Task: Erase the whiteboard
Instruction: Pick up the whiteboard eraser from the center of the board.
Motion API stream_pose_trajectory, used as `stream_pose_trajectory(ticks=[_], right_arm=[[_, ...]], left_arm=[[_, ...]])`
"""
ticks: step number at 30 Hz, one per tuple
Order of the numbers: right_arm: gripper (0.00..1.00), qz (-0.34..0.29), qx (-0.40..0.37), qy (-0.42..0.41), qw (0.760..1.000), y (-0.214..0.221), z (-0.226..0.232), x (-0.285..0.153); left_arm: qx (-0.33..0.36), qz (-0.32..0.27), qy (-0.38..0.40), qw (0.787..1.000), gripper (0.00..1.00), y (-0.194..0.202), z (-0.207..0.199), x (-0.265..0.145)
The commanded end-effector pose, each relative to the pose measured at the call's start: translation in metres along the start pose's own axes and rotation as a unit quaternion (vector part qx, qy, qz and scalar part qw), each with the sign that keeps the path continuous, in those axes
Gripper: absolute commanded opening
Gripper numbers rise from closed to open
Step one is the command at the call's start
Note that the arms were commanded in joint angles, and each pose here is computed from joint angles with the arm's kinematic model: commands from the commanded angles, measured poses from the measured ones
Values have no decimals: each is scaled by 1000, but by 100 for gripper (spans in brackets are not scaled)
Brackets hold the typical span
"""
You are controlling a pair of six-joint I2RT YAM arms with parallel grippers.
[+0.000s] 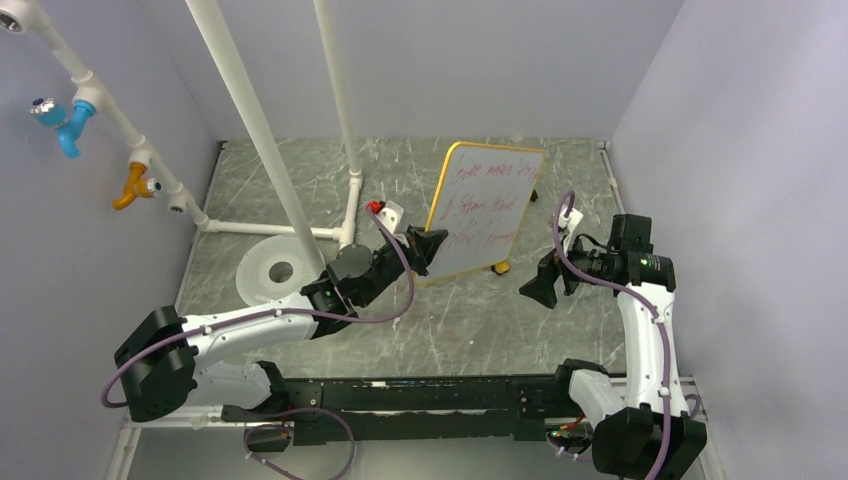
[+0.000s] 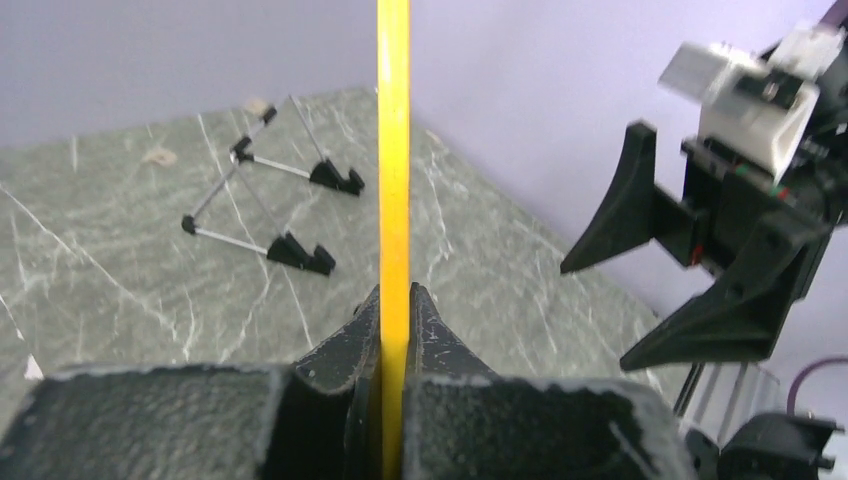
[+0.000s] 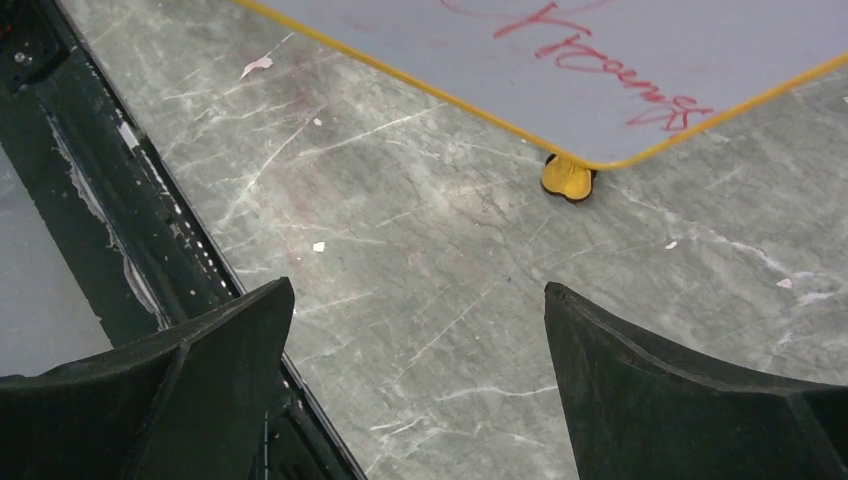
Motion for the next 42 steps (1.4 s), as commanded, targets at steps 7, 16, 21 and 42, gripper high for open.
stream_pose_trajectory(ticks=[7, 16, 21, 42], right_arm=[[96, -10, 15, 16, 1000, 0, -12, 6], [94, 4, 55, 20, 998, 2, -35, 17], [87, 26, 91, 20, 995, 4, -55, 32], [86, 15, 115, -100, 988, -26, -92, 112]], left_arm=[[-40, -208, 20, 977, 0, -116, -20, -7], [6, -201, -31, 979, 0, -124, -1, -37], [-14, -169, -37, 985, 0, -99, 8, -52], [-29, 2, -18, 999, 0, 15, 31, -95]])
Point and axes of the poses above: each gripper's point midway between its finger pads, its own x axis out along the fingers, its own z axis along the line the jaws close on, y = z × x, the point moved 4 cm from there along -x, back along the fingers, and after that the axes turned 1 degree about -x, right-handed, at the moved point
